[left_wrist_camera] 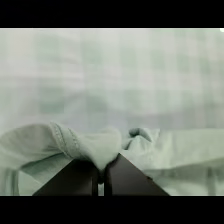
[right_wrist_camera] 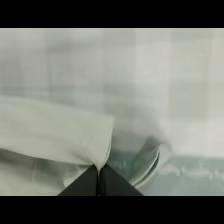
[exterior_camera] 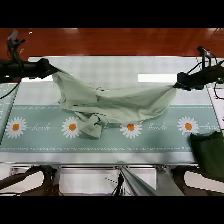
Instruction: Fold the shirts.
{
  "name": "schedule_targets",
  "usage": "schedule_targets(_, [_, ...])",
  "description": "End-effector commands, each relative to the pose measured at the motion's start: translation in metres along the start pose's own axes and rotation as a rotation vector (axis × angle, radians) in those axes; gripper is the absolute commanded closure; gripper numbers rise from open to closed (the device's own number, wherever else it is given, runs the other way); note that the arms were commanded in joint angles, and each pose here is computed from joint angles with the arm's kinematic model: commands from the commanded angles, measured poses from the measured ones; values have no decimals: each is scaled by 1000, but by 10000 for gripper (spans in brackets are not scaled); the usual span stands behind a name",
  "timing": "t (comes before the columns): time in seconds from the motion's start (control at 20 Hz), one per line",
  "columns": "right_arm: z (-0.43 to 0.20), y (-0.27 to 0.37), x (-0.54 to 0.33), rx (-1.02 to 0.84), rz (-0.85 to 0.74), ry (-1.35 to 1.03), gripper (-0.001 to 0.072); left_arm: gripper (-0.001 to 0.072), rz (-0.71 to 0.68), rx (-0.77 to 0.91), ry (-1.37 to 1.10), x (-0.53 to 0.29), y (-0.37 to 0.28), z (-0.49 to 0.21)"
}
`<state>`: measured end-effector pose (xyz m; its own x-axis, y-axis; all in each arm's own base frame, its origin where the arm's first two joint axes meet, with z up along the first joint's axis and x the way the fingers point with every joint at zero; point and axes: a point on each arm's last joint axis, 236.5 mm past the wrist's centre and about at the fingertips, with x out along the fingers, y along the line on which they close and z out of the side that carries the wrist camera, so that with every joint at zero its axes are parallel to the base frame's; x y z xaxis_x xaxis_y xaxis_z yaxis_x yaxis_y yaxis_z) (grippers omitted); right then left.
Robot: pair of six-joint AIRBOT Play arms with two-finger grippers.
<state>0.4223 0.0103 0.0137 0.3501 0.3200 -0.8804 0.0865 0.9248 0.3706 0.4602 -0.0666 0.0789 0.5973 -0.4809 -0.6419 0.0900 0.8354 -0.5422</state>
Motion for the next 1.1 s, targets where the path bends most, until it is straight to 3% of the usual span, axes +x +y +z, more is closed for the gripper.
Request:
schedule_targets(0.0, [33,-16,32,60,-9,-105,693,677,47,-45,-39,46,32,6])
schedule_targets(0.2, [31,-27,55,103,-16,-81,693,652,22,-91,123,73,43,-37])
schedule_targets(0.25, [29,-28,58,105,-15,-71,693,534,6,-99,168,73,41,-47])
schedule_targets(0.3, [28,-28,58,105,-15,-69,693,371,-10,-106,205,69,39,-55])
schedule_targets(0.35, [29,-27,57,104,-12,-71,688,299,-29,-114,242,61,38,-60])
schedule_targets(0.4, [29,-26,54,100,-10,-71,590,301,-48,-132,290,50,38,-65])
schedule_targets(0.45, [29,-25,48,70,-11,-77,389,301,-46,-183,333,37,44,-69])
schedule_targets(0.5, [30,-26,38,27,-14,-85,260,300,-36,-246,380,21,53,-76])
schedule_targets(0.7, [15,-73,-19,-46,-175,-64,256,298,-10,-306,487,-31,69,-108])
schedule_targets(0.75, [1,-96,-30,-48,-243,-10,256,264,5,-310,502,-38,69,-120])
schedule_targets(0.8, [-11,-113,-36,-5,-262,25,256,131,4,-325,516,-41,65,-136])
schedule_targets(0.85, [-19,-122,-37,61,-238,33,255,66,-2,-341,537,-42,60,-154])
schedule_targets(1.05, [-48,-134,-25,174,-151,70,255,61,-60,-378,629,-26,39,-220])
